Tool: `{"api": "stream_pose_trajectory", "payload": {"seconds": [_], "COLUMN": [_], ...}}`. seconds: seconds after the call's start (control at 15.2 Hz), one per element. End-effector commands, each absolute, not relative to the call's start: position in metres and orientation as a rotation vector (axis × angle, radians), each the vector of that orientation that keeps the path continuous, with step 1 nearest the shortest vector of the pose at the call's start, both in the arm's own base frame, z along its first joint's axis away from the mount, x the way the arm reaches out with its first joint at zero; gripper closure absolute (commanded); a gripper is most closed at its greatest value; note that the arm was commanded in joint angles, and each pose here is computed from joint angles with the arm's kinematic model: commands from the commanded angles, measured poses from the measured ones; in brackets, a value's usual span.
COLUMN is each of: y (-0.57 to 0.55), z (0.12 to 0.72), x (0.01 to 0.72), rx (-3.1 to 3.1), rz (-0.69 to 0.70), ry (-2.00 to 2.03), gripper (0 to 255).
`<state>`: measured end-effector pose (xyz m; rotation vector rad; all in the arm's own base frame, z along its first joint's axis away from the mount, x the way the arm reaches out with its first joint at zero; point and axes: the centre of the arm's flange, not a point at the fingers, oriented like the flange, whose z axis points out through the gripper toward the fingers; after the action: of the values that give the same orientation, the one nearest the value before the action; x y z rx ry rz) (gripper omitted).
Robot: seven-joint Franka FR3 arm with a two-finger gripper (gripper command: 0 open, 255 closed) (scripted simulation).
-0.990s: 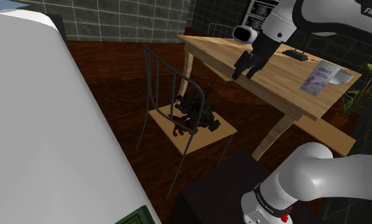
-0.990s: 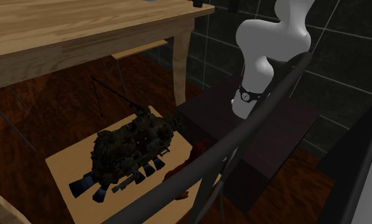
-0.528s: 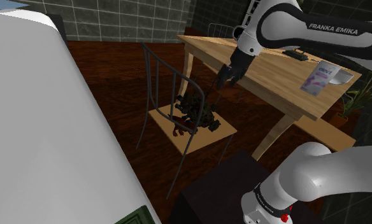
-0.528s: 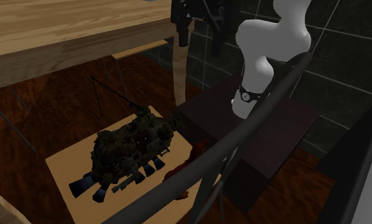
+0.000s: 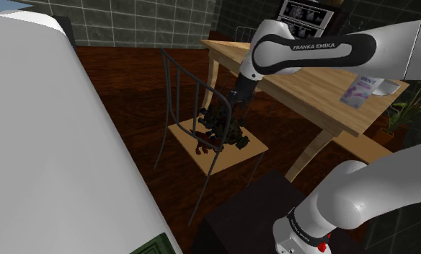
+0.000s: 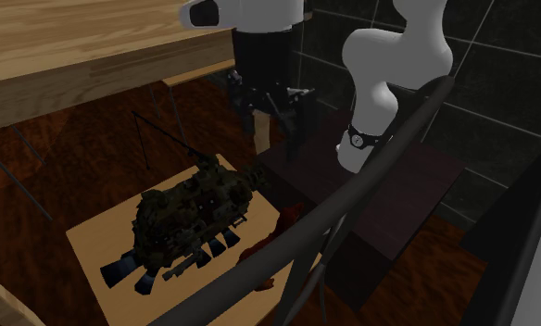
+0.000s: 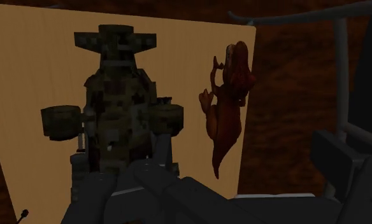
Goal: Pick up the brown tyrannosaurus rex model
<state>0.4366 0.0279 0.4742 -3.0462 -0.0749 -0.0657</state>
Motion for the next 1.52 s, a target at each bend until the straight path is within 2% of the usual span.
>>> {"api": "stream_pose_trajectory", "payload": {"seconds": [0.0, 0.79, 1.39, 1.45], "y": [0.03, 0.062, 0.062, 0.061], "z": [0.451, 0.31, 0.27, 0.27], "x": [0.45, 0.528, 0.528, 0.528], "rx": [-3.039, -2.988, -2.988, -2.988], "rz": [-0.038, 0.128, 0.128, 0.128], "ry": [-0.094, -0.205, -0.205, -0.205], "gripper": [0, 0, 0, 255]}}
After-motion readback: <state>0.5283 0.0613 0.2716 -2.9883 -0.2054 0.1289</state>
